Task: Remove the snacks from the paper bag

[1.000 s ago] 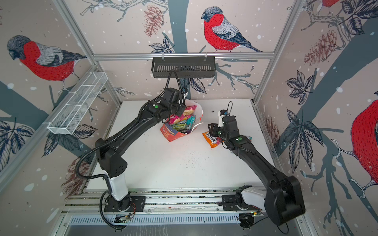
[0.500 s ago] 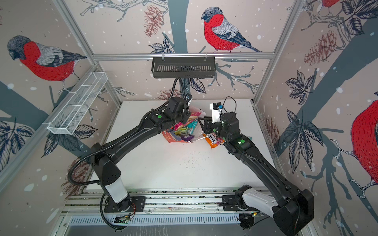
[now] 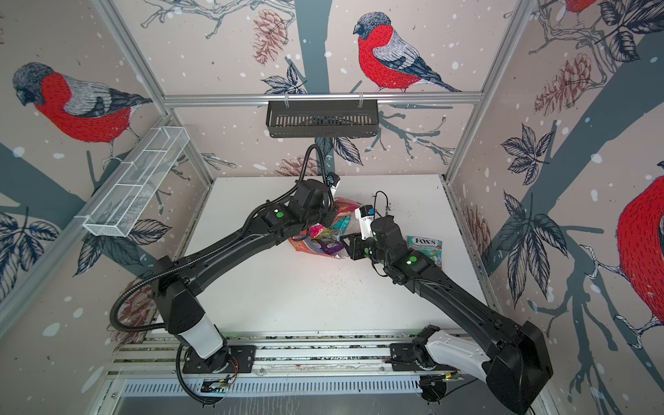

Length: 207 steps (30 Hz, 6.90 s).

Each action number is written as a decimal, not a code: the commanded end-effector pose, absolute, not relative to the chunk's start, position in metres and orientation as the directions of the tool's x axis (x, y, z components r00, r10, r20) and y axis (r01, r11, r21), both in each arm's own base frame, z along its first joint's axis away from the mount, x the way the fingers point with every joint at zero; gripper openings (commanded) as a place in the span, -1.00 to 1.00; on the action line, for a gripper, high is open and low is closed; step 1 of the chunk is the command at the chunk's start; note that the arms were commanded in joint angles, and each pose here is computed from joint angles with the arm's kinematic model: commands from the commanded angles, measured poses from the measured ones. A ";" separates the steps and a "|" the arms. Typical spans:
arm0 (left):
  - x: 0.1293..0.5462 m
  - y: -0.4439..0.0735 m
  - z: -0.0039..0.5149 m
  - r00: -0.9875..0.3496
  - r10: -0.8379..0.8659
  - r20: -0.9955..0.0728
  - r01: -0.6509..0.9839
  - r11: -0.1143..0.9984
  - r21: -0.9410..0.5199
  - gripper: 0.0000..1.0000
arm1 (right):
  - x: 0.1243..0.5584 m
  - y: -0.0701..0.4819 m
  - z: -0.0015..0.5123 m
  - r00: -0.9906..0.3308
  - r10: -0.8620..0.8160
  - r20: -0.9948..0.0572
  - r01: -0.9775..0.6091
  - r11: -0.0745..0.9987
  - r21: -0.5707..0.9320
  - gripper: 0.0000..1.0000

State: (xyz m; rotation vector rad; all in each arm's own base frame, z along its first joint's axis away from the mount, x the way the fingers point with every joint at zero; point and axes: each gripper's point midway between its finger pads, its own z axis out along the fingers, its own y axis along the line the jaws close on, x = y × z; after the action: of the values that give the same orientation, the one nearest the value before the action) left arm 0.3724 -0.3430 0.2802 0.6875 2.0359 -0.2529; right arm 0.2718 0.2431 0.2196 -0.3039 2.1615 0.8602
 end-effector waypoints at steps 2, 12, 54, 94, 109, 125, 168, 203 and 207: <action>0.361 -0.349 0.281 -0.434 0.334 -0.837 0.585 0.811 0.020 -1.00 | 0.276 0.236 0.208 -0.680 0.109 -0.725 -0.404 0.769 0.495 -0.29; 0.352 -0.351 0.268 -0.481 0.332 -0.811 0.599 0.800 -0.028 -1.00 | 0.271 0.244 0.197 -0.703 0.183 -0.688 -0.401 0.696 0.595 -0.13; 0.360 -0.368 0.279 -0.415 0.340 -0.844 0.648 0.761 -0.012 -1.00 | 0.301 0.248 0.229 -0.692 0.489 -0.532 -0.322 0.450 0.833 0.23; 0.397 -0.299 0.280 -0.473 0.415 -0.777 0.502 0.852 0.149 -1.00 | 0.339 0.303 0.254 -0.709 0.359 -0.608 -0.473 0.398 0.786 -0.94; 0.421 -0.242 0.278 -0.530 0.392 -0.752 0.403 0.897 0.183 -1.00 | 0.361 0.343 0.287 -0.656 0.188 -0.731 -0.630 0.396 0.668 -0.96; 0.416 -0.232 0.279 -0.516 0.385 -0.765 0.392 0.900 0.189 -1.00 | 0.357 0.343 0.326 -0.581 0.178 -0.794 -0.730 0.318 0.605 -0.97; 0.415 -0.228 0.281 -0.500 0.377 -0.780 0.384 0.904 0.191 -1.00 | 0.318 0.286 0.449 -0.307 0.320 -0.896 -0.901 0.204 0.382 -0.98; 0.406 -0.212 0.294 -0.469 0.397 -0.789 0.356 0.902 0.242 -1.00 | 0.418 0.144 0.394 -0.162 0.144 -0.976 -0.346 0.918 0.192 -0.95; 0.401 -0.206 0.297 -0.459 0.399 -0.793 0.344 0.904 0.256 -1.00 | 0.435 0.151 0.360 -0.237 0.143 -0.961 -0.349 0.911 0.222 -0.96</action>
State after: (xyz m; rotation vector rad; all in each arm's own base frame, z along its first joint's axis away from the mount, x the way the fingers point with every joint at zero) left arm 0.4015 -0.2142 0.2907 0.5487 2.1084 0.0331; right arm 0.4272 0.1473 0.3565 -0.1518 1.7892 0.4510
